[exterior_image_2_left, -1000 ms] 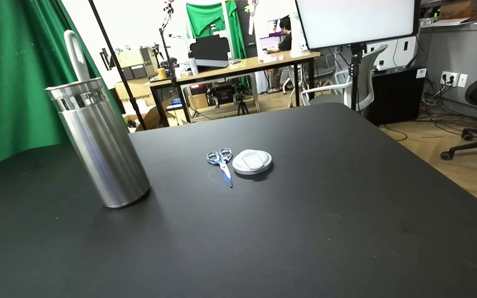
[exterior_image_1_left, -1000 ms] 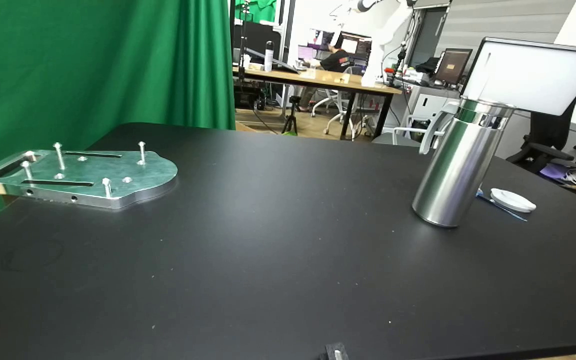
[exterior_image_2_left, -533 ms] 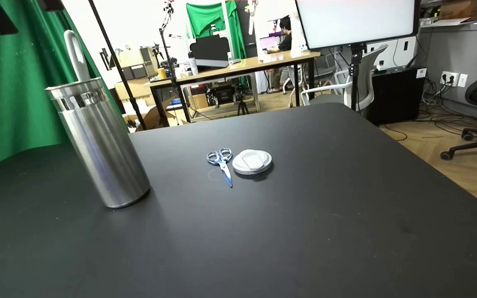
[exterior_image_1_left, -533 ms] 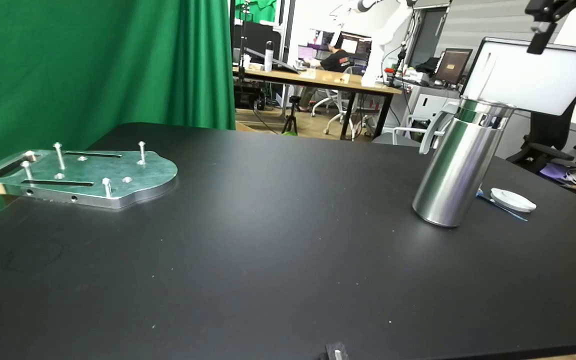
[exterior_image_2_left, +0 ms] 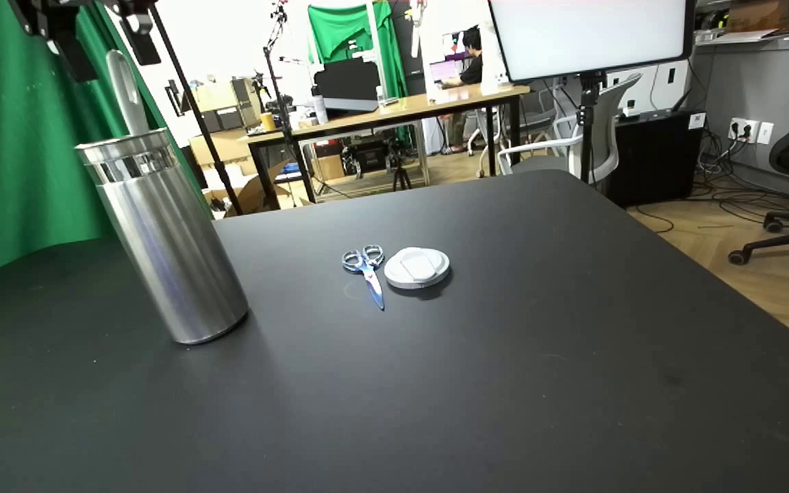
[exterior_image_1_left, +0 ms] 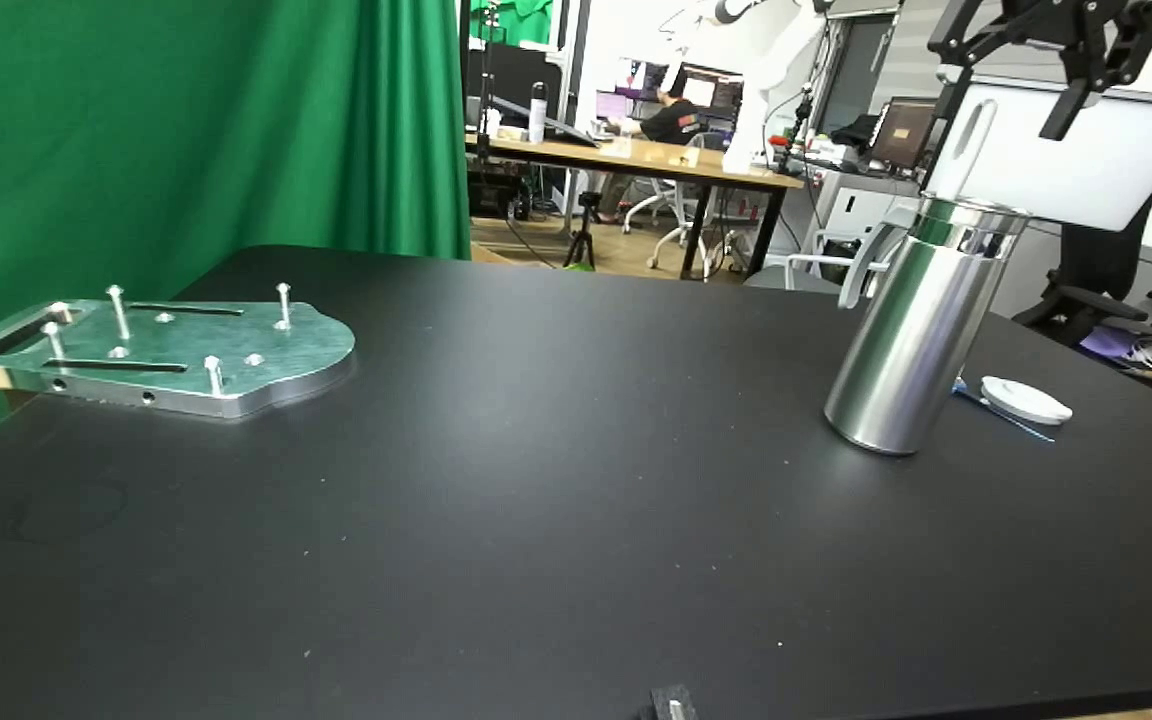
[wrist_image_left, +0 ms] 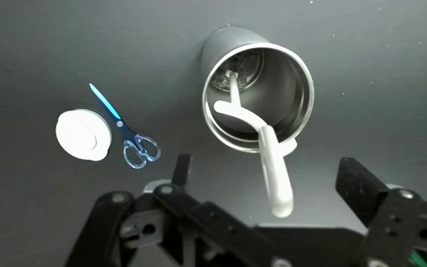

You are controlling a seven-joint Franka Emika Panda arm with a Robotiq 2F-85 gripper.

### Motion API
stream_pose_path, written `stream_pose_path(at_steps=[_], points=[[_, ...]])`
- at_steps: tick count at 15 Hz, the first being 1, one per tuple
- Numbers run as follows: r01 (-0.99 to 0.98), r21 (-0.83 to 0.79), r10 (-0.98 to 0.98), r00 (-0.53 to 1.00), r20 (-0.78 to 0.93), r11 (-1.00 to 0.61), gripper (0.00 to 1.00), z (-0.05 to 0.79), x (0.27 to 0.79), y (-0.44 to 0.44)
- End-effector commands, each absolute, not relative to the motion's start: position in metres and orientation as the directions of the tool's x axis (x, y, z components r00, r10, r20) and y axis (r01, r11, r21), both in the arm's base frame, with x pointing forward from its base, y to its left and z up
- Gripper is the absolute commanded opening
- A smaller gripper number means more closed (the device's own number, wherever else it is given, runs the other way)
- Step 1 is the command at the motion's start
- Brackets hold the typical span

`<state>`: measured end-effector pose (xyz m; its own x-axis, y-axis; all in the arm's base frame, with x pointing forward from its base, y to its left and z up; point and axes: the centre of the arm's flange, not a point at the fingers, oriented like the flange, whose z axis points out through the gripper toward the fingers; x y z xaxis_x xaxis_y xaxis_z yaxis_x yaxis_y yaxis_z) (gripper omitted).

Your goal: Move the brush inside the flask up and down

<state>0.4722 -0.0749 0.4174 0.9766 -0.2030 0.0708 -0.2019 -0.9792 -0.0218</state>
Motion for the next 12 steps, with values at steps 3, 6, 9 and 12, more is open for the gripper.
stream_pose_path(at_steps=[3,6,9,12], points=[[-0.227,-0.055,-0.230,0.972,0.050,-0.972,0.60,0.420,0.500,-0.067],[-0.224,-0.044,-0.225,0.974,0.026,-0.974,0.39,0.420,0.502,-0.067],[-0.221,-0.025,-0.220,0.975,-0.035,-0.975,0.19,0.420,0.502,-0.071],[-0.212,-0.022,-0.209,0.973,-0.096,-0.977,0.00,0.427,0.499,-0.077]])
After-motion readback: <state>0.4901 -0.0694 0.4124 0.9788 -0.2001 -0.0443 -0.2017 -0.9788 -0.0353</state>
